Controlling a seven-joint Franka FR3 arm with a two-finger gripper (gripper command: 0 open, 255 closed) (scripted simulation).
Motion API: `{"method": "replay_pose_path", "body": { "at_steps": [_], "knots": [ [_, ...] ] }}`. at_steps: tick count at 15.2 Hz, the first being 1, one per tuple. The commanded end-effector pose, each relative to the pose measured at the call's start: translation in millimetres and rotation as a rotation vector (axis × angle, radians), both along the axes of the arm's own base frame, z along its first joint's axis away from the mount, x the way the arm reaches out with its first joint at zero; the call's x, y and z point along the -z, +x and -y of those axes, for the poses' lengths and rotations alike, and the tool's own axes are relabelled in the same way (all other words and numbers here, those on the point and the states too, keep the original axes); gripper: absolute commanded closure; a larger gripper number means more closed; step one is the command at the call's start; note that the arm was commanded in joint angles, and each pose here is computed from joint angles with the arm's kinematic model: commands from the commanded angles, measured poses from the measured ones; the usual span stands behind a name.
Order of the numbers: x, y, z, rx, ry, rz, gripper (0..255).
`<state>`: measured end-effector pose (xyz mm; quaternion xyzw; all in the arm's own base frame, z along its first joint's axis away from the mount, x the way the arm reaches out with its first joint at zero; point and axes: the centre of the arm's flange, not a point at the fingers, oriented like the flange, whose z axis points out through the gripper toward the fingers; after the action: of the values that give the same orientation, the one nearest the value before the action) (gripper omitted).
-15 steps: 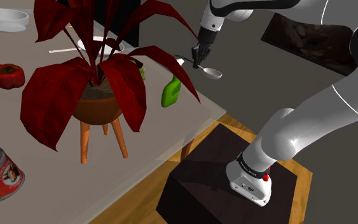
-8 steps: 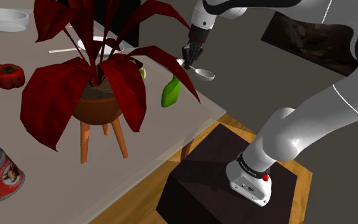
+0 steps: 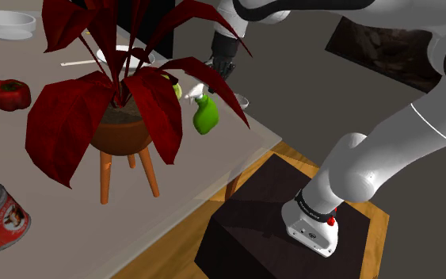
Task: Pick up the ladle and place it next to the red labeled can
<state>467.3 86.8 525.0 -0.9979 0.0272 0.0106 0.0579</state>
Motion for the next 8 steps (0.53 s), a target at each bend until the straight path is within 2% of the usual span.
{"method": "replay_pose_path", "body": {
  "at_steps": [1,8],
  "knots": [
    [-0.7,1.5,-25.2,0.001,0.000,-0.001,255],
    [-0.8,8.1,-117.4,0.001,0.000,-0.001,255]
  ]
}}
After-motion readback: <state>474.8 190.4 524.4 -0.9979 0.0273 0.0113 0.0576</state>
